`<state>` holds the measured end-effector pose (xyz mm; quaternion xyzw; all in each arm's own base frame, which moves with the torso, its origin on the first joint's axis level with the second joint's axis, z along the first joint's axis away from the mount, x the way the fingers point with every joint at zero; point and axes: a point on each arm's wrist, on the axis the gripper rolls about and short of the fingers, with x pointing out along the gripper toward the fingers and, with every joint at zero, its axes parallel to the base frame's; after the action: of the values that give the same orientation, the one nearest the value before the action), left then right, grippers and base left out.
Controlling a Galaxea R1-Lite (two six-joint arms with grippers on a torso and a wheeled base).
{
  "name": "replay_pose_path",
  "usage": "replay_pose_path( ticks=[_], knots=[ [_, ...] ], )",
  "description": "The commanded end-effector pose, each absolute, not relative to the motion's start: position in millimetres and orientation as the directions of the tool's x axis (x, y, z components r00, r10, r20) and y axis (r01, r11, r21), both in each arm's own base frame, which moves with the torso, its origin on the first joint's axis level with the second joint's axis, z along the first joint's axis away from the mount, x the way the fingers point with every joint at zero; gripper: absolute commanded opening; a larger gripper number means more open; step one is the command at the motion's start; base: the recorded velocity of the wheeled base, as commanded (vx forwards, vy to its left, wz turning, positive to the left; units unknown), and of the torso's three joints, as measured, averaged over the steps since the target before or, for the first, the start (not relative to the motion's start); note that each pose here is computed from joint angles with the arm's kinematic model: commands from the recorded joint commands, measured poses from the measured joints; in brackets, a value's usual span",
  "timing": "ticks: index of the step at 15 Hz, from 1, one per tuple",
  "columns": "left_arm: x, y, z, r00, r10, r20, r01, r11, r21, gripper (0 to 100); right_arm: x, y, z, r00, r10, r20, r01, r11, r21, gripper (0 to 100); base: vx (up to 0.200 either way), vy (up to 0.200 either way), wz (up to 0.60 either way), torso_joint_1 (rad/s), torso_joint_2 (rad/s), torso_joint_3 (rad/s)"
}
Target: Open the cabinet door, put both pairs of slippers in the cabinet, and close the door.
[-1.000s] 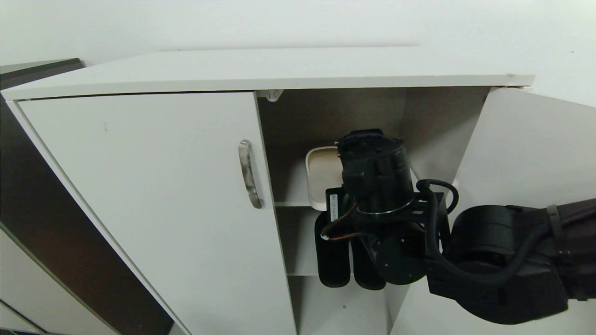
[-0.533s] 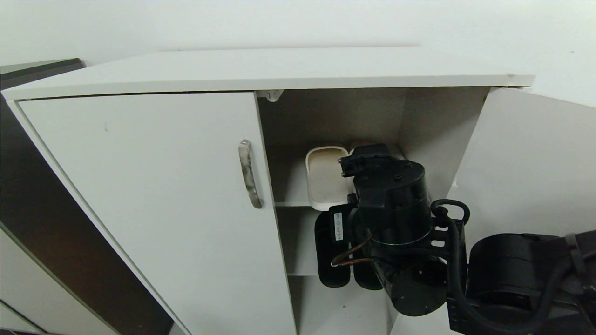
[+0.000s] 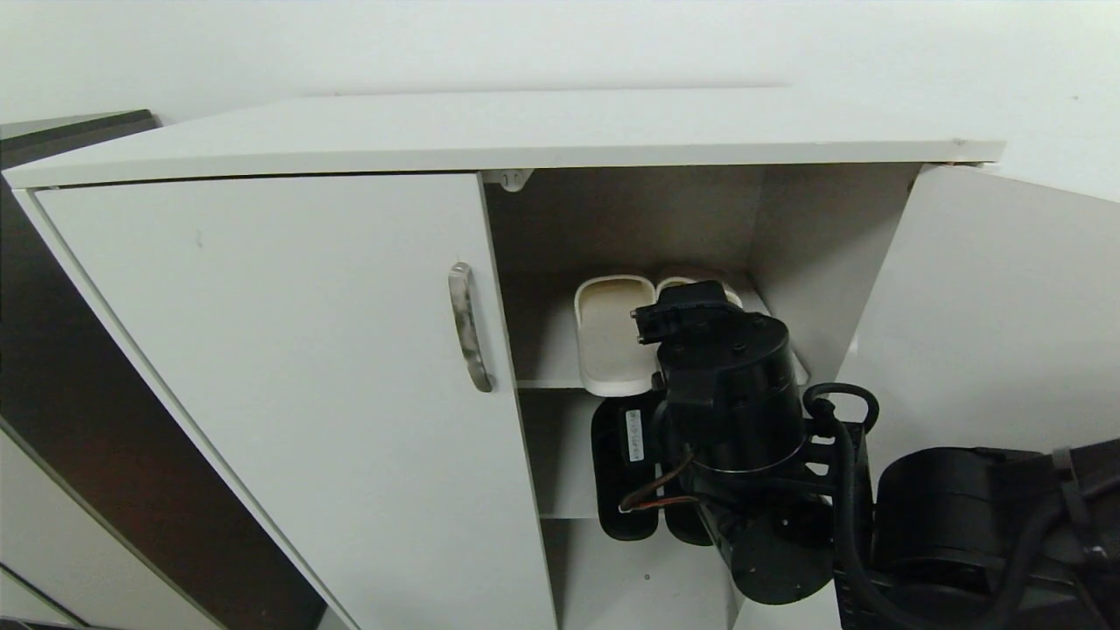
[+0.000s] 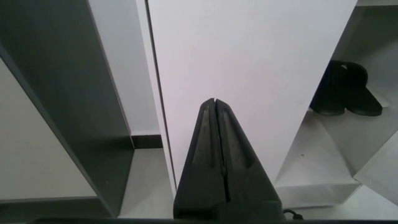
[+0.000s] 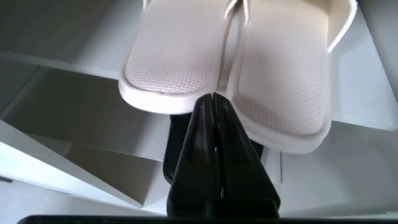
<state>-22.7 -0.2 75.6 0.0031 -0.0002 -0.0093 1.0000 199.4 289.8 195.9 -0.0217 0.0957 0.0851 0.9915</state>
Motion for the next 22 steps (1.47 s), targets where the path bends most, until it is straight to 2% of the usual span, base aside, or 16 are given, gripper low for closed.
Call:
replay_pose_path(
  ticks=[1, 17, 22],
  knots=[
    [-22.8, -0.2, 75.6, 1.0, -0.018, 0.002, 0.018, 1.0, 0.006, 0, 199.8, 291.7, 191.5, 0.966, 0.164, -0.202, -0.175, 0.984, -0.037, 0, -0.2, 0.0, 0.0, 0.002, 0.0, -0.002],
    [-22.7, -0.2, 75.7, 1.0, -0.018, 0.0, 0.018, 1.0, 0.006, 0, 208.4, 282.1, 190.1, 0.974, 0.134, -0.185, -0.142, 0.989, -0.03, 0, -0.2, 0.0, 0.0, 0.003, 0.0, 0.003],
    [-22.8, -0.2, 75.6, 1.0, -0.018, 0.002, 0.018, 1.0, 0.003, 0, 208.5, 281.4, 187.5, 0.973, 0.132, -0.187, -0.142, 0.989, -0.038, 0, 0.0, 0.0, 0.0, 0.0, 0.0, 0.0]
  ],
)
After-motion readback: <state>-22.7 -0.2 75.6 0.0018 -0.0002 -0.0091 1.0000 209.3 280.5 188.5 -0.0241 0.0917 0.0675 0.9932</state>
